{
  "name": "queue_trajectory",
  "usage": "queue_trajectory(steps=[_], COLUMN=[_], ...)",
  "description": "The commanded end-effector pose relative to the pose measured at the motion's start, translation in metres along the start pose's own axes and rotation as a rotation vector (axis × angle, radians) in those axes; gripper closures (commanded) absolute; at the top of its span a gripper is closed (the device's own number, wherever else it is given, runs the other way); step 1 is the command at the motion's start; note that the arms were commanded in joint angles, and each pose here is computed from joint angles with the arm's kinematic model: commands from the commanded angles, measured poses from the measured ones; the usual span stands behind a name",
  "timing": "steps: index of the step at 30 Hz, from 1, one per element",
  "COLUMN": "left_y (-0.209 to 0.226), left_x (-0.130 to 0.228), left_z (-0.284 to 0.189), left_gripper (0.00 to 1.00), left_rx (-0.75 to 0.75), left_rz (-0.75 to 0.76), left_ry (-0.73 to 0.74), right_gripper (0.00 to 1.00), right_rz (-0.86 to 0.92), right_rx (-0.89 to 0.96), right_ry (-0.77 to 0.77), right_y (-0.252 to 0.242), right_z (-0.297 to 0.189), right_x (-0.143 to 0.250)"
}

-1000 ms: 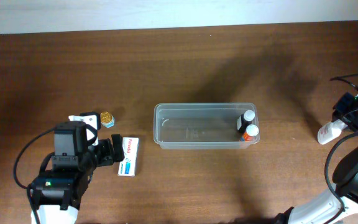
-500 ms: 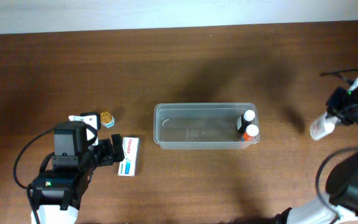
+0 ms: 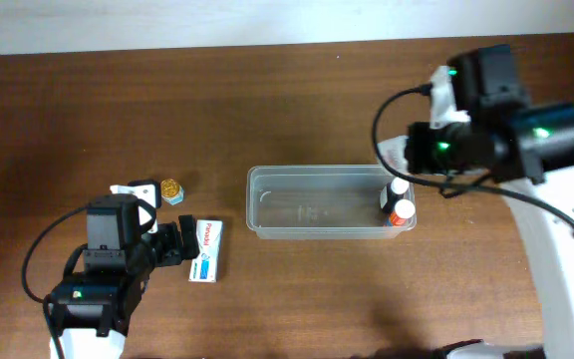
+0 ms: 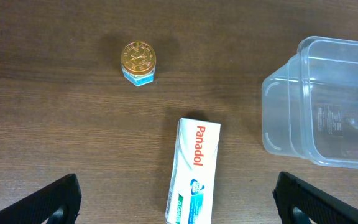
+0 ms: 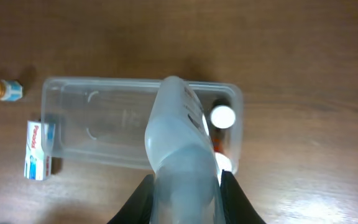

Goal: Pack container
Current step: 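Lower the spray bottle into the container and open the right gripper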

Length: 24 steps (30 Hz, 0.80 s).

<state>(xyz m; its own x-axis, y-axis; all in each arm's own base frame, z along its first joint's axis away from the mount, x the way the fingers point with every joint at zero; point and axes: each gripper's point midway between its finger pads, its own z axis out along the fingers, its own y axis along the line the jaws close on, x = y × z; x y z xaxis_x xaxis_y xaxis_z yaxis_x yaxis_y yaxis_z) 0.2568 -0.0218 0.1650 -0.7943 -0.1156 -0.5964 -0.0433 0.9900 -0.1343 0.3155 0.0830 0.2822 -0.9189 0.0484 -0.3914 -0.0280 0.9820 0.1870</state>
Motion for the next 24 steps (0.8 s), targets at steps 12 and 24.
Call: queue_trajectory(steps=[12, 24], left_y=[-0.002, -0.001], left_x=[-0.007, -0.007], left_z=[-0.005, -0.005], left_gripper=[0.00, 0.00], left_rx=[0.008, 0.008], left_rz=[0.014, 0.014], left_ry=[-0.019, -0.017], right_gripper=[0.81, 0.54], right_rz=[0.031, 0.025], right_rx=[0.127, 0.171], right_ry=[0.190, 0.182], right_y=[-0.024, -0.032], right_z=[0.141, 0.148], right_x=[0.040, 0.038])
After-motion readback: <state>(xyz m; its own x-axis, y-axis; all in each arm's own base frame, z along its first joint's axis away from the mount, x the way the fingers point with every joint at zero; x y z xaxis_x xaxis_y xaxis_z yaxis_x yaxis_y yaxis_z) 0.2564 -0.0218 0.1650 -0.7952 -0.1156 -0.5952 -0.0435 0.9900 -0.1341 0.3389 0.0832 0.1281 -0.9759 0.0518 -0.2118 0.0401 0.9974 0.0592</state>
